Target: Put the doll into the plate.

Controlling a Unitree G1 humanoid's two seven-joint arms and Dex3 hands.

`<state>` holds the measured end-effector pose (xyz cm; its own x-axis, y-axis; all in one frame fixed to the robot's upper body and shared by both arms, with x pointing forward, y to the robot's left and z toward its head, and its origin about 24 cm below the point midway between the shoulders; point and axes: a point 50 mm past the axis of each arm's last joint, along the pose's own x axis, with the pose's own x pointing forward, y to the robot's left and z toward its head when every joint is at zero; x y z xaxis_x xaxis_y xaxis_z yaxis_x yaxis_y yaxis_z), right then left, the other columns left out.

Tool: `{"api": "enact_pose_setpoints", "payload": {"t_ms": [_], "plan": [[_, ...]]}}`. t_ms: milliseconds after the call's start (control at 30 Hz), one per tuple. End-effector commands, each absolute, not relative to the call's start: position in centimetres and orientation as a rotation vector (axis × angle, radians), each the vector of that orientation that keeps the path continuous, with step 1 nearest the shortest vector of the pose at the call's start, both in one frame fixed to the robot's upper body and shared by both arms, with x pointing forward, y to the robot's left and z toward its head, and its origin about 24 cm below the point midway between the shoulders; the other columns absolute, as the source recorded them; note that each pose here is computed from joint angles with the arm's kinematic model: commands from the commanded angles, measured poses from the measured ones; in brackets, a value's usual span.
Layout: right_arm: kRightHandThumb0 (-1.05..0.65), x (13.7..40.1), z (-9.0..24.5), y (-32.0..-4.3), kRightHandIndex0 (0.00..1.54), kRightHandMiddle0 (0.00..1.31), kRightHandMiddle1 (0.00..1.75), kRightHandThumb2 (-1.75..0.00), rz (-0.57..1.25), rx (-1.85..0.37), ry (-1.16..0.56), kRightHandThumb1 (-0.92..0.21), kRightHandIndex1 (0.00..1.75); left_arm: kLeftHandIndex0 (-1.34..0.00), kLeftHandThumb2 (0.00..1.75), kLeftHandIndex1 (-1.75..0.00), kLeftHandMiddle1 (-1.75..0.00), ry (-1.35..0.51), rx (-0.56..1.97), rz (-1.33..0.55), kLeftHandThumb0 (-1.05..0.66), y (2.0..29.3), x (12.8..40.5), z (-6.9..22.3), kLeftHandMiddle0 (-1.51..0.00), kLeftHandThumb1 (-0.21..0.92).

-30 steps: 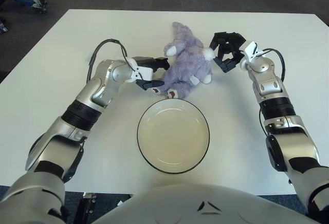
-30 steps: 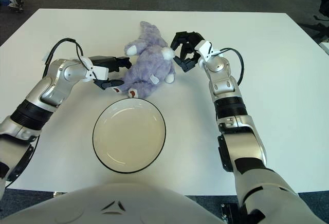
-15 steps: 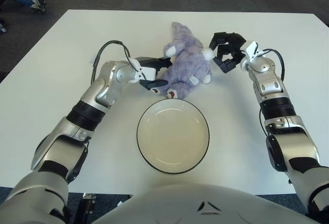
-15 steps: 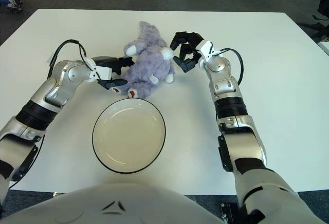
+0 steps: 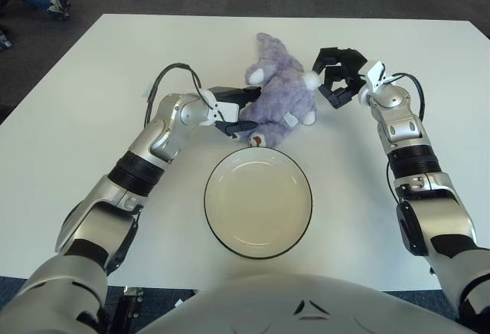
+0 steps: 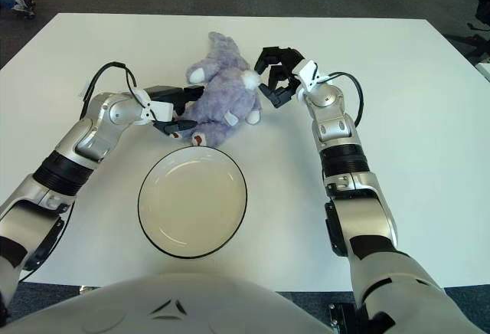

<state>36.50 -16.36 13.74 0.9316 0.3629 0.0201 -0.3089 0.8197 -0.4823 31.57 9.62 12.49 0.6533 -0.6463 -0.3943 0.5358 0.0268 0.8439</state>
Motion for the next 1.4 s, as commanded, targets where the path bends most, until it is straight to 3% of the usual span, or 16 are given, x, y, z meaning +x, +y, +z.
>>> {"api": "enact_pose_setpoints", "payload": {"t_ms": [0, 267, 367, 500, 667, 700, 767, 833, 900, 967, 1033, 1067, 1367], "plan": [[-0.01, 36.42, 13.95, -16.68, 0.78, 0.7, 1.47, -1.49, 0.345, -0.496, -0.115, -0.09, 1.75, 0.0, 0.78, -0.9, -1.73, -0.104, 1.26, -0.948, -1.05, 9.73, 31.25, 11.92, -0.26, 0.92], [-0.01, 36.46, 13.94, -16.71, 0.79, 0.7, 1.47, -1.49, 0.345, -0.493, -0.113, -0.09, 1.75, 0.0, 0.73, -1.06, -1.75, -0.092, 1.272, -0.979, -1.05, 9.66, 31.12, 11.75, -0.27, 0.92], [-0.01, 36.47, 13.94, -16.74, 0.79, 0.7, 1.47, -1.5, 0.344, -0.494, -0.114, -0.08, 1.75, 0.0, 0.67, -1.18, -1.75, -0.088, 1.286, -0.986, -1.02, 9.67, 31.11, 11.69, -0.4, 0.92], [-0.01, 36.49, 13.92, -16.78, 0.8, 0.7, 1.48, -1.5, 0.348, -0.487, -0.116, -0.08, 1.75, 0.0, 0.6, -1.2, -1.75, -0.101, 1.308, -0.991, -0.95, 9.69, 31.07, 11.67, -0.54, 0.91], [-0.01, 36.51, 13.91, -16.81, 0.8, 0.7, 1.48, -1.51, 0.349, -0.482, -0.117, -0.07, 1.75, 0.0, 0.66, -1.22, -1.75, -0.126, 1.317, -0.992, -0.8, 9.69, 31.04, 11.7, -0.75, 0.77], [-0.01, 36.53, 13.9, -16.82, 0.8, 0.7, 1.48, -1.51, 0.349, -0.481, -0.117, -0.07, 1.75, 0.0, 0.72, -1.24, -1.75, -0.139, 1.326, -0.99, -0.73, 9.67, 31.03, 11.74, -0.76, 0.7], [-0.01, 36.55, 13.89, -16.84, 0.8, 0.71, 1.47, -1.51, 0.348, -0.48, -0.117, -0.07, 1.75, 0.0, 1.09, -1.4, -1.74, -0.16, 1.345, -0.985, -0.11, 9.64, 31.01, 11.81, -0.72, 0.44], [-0.01, 36.56, 13.88, -16.86, 0.8, 0.71, 1.47, -1.51, 0.348, -0.48, -0.118, -0.07, 1.75, 0.0, 1.24, -1.55, -1.73, -0.168, 1.363, -0.98, 0.18, 9.64, 31.02, 11.84, -0.7, 0.34], [-0.01, 36.57, 13.88, -16.87, 0.8, 0.71, 1.47, -1.51, 0.348, -0.481, -0.118, -0.07, 1.75, -0.01, 1.31, -1.67, -1.71, -0.172, 1.378, -0.973, 0.36, 9.64, 31.05, 11.84, -0.69, 0.29], [-0.01, 36.6, 13.87, -16.9, 0.8, 0.71, 1.46, -1.51, 0.346, -0.482, -0.119, -0.07, 1.75, -0.06, 1.32, -1.71, -1.7, -0.17, 1.393, -0.95, 0.42, 9.68, 31.17, 11.9, -0.68, 0.27], [-0.01, 36.63, 13.86, -16.93, 0.8, 0.71, 1.46, -1.51, 0.342, -0.483, -0.119, -0.07, 1.75, -0.27, 1.32, -1.73, -1.72, -0.168, 1.401, -0.93, 0.21, 9.74, 31.27, 11.94, -0.6, 0.29], [-0.01, 36.64, 13.86, -16.98, 0.8, 0.72, 1.46, -1.51, 0.341, -0.484, -0.119, -0.07, 1.75, -0.31, 1.32, -1.73, -1.65, -0.168, 1.403, -0.924, 0.13, 9.72, 31.31, 11.94, -0.66, 0.28], [-0.01, 36.72, 13.87, -17.13, 0.79, 0.73, 1.45, -1.5, 0.323, -0.511, -0.117, -0.07, 1.75, -0.52, 1.37, -1.75, -1.42, -0.136, 1.382, -0.848, 0.0, 9.89, 31.54, 12.25, -0.83, 0.18]]}}
